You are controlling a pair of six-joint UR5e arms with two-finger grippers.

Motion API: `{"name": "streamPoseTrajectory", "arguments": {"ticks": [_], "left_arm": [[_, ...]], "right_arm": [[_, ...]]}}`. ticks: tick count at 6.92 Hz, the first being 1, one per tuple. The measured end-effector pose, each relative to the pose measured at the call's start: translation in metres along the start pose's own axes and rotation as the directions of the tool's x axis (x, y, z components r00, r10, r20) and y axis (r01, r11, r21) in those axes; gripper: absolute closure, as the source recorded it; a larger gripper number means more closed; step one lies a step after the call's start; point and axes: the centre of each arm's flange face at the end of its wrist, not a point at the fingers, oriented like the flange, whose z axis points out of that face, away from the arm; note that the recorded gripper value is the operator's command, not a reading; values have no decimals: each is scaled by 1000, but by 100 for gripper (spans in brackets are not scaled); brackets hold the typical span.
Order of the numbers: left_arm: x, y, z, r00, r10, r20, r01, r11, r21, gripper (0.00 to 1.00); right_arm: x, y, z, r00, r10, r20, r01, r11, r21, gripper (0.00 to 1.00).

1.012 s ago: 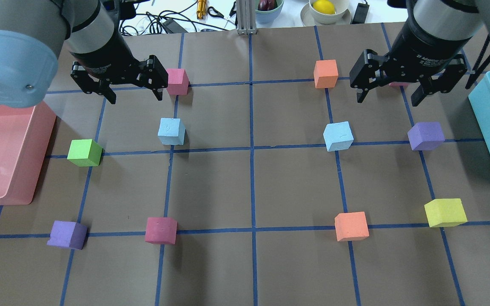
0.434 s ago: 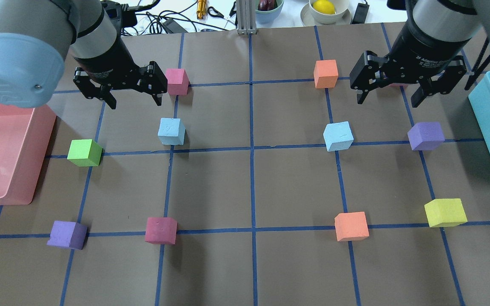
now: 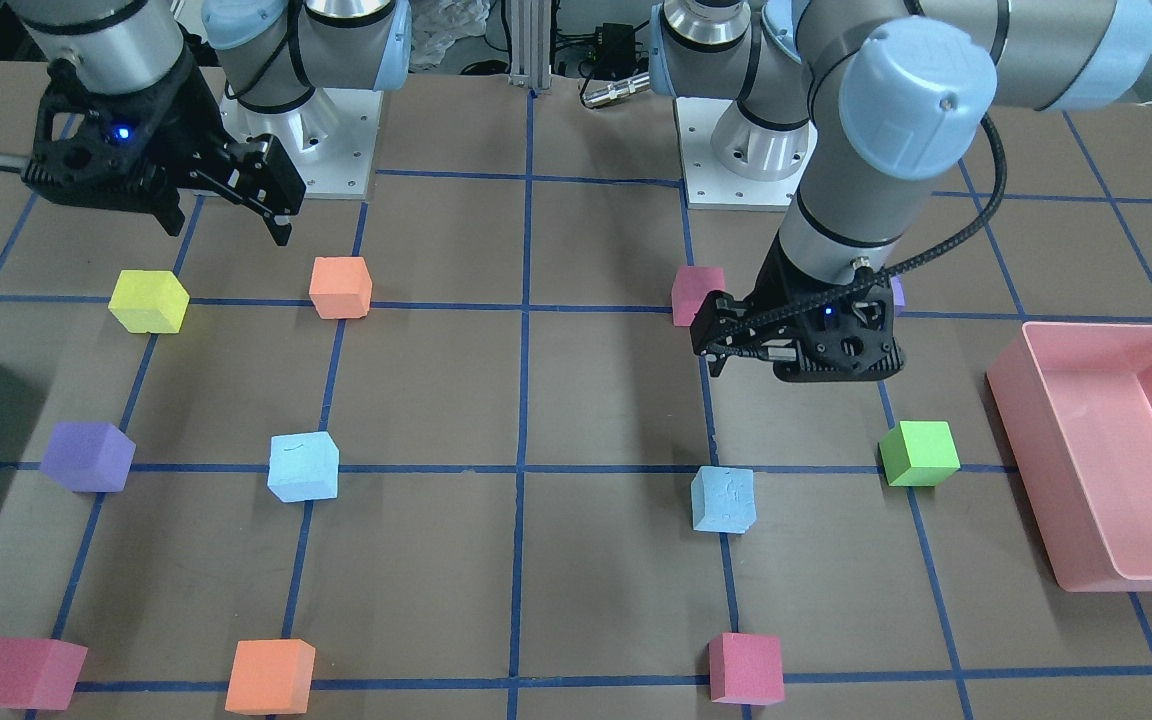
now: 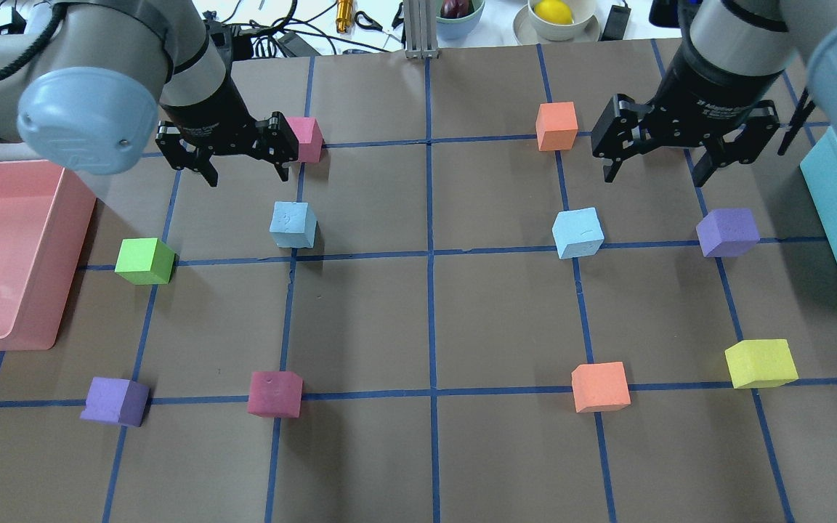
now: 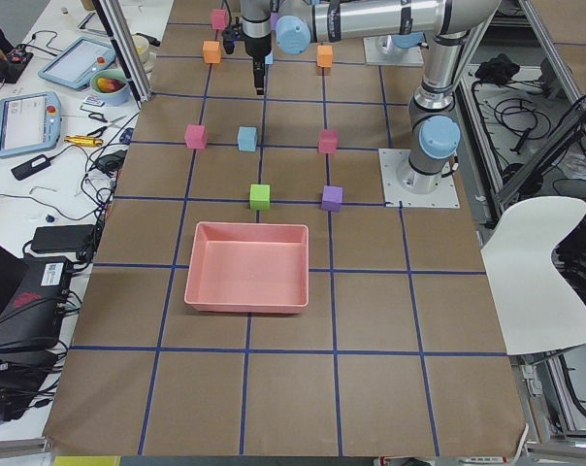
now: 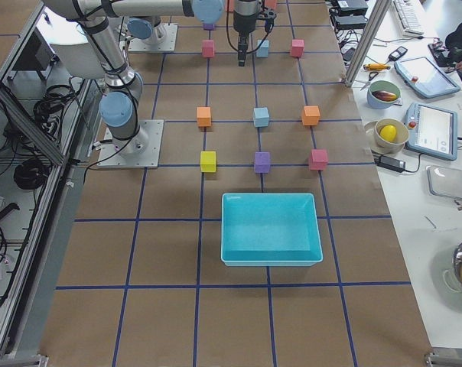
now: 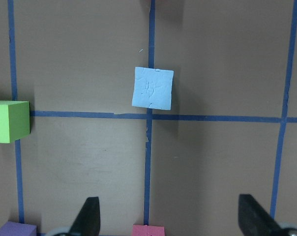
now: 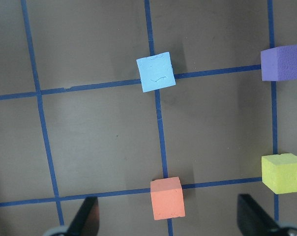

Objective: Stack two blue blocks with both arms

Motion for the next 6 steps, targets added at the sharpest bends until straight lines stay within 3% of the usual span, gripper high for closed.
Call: {"name": "streamPoseTrajectory", "arguments": {"ticks": [1,3,6], "left_arm": [[1,-19,26,999,35,1,-35,999,8,0],[2,-45,86,997,74,3,-74,997,-3,0],[3,-59,159,995,98,4,-98,995,-35,0]], "right_arm": [[-2,-27,35,1000,5,-3,-5,999,-49,0],[-5,-80,97,1000,-14,-1,14,1000,-23,0],[-9,-124,169,988,-156,1,156,988,-16,0]]}}
